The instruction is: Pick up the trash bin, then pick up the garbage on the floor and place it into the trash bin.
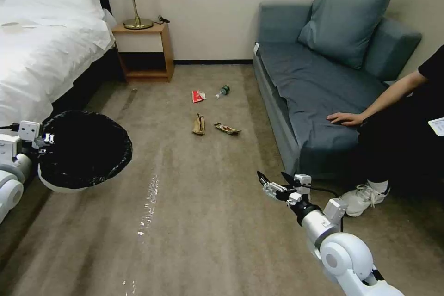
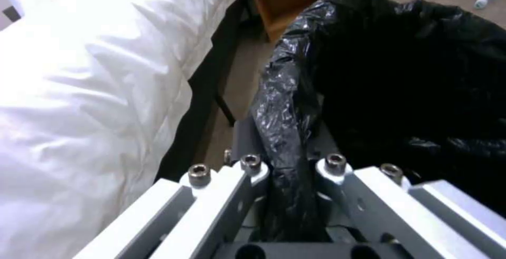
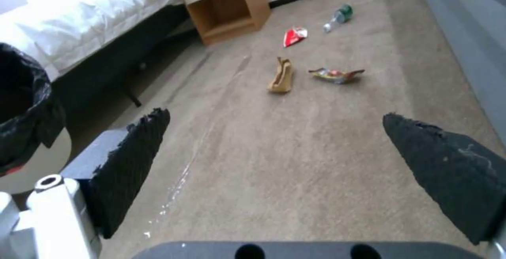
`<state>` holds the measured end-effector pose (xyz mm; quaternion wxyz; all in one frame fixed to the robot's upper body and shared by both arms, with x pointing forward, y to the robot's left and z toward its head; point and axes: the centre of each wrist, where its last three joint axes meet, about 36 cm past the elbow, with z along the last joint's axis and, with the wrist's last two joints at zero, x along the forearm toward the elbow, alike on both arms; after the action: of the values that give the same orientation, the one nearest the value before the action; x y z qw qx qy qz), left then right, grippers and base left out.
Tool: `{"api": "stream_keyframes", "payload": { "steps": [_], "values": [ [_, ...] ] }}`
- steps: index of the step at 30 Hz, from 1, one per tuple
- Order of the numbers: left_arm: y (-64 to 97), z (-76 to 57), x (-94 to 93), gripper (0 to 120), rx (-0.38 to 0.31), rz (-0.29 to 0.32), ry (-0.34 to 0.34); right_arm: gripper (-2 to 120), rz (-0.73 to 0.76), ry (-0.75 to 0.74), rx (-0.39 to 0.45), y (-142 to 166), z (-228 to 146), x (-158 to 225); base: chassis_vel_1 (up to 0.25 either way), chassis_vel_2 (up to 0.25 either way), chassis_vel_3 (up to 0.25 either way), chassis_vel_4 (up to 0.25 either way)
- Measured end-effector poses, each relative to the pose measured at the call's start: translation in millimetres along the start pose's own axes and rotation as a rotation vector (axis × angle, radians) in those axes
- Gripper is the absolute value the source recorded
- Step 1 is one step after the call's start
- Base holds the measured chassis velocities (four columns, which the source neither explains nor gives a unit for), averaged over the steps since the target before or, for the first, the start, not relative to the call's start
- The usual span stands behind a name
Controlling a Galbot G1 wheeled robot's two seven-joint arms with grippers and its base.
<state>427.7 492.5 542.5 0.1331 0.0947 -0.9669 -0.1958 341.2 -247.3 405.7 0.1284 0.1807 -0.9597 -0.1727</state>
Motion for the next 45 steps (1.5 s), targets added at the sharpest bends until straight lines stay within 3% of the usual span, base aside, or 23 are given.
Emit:
{"api": "stream_keyframes", "payload": {
  "steps": [22,45],
  "values": [
    [2.2,5.1,-5.3,5,-0.001,-0.009,0.005,100,-0.038,0.016,-0.008,-7.0,6.5,-4.8,0.000,0.000,0.000,0.000],
    [0.0,7.4,-6.2,4,-0.001,-0.006,0.010,100,-0.052,0.021,-0.007,-11.4,9.3,-10.7,-0.061,0.055,0.060,-0.054]
  ]
}}
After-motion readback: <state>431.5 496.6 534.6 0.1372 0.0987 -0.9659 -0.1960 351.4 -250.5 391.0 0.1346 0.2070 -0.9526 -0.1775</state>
